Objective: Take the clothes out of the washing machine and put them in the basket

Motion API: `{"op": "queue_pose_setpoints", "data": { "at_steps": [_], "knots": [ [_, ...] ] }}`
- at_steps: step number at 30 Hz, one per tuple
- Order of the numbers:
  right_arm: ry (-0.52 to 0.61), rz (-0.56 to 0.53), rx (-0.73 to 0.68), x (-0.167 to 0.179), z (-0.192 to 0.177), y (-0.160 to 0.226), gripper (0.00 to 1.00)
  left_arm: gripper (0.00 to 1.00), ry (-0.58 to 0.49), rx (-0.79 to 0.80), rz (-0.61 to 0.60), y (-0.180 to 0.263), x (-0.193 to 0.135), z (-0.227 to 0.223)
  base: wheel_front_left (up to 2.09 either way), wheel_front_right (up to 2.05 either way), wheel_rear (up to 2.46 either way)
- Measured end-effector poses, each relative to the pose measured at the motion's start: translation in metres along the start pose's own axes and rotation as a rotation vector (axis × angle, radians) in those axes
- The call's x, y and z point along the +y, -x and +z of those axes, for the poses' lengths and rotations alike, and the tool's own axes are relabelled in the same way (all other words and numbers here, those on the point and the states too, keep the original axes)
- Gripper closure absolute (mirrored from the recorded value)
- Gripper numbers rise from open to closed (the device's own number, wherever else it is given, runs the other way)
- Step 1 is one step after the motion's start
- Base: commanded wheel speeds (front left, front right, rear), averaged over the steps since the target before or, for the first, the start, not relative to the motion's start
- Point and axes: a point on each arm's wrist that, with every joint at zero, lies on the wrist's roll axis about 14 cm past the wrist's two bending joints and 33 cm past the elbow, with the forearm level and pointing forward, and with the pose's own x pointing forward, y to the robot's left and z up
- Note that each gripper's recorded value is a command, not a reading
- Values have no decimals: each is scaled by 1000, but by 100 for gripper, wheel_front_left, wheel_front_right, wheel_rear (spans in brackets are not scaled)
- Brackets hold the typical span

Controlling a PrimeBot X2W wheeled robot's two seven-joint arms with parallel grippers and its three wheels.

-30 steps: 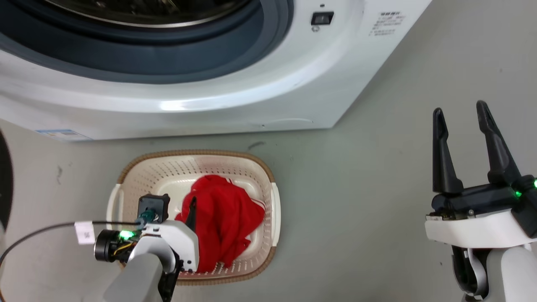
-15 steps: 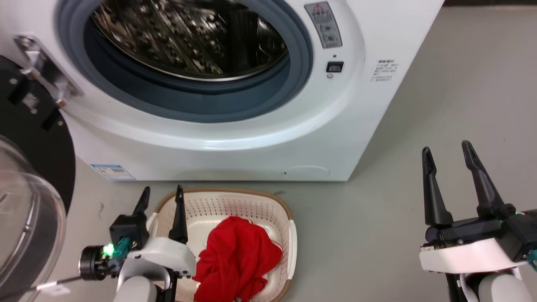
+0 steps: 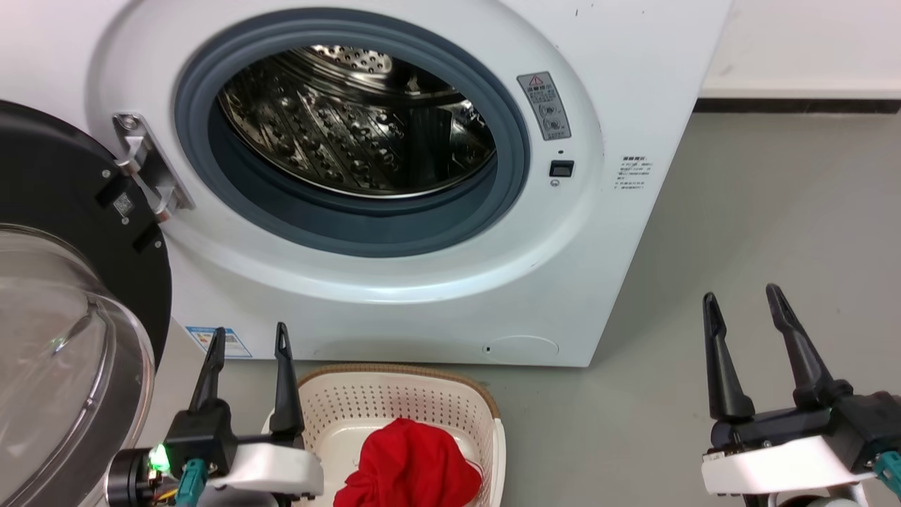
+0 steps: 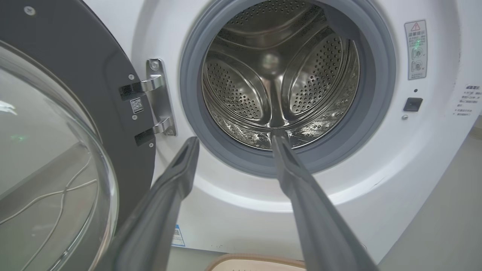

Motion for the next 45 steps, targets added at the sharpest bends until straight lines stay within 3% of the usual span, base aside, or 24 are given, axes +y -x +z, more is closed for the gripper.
{"op": "queue_pose_setpoints", "data": {
  "at_steps": [10, 31, 32, 37, 45],
  "knots": [
    [-1, -3, 3, 2, 4, 18, 0, 0, -18, -18, 22, 25, 6, 9, 0, 0, 0],
    [-4, -27, 18, -4, 2, 29, 0, 0, -18, -23, 20, 30, 2, 11, 0, 0, 0],
    [-5, -28, 28, -4, -1, 30, 100, 100, -17, -13, 19, 30, 2, 8, 0, 0, 0],
    [-15, -33, 86, -4, -18, 37, 100, 100, -18, 55, 19, 39, 2, -12, 0, 0, 0],
    [-175, -84, 110, -11, -26, 40, 100, 100, 148, 110, 46, 39, 6, -22, 0, 0, 0]
  ]
}}
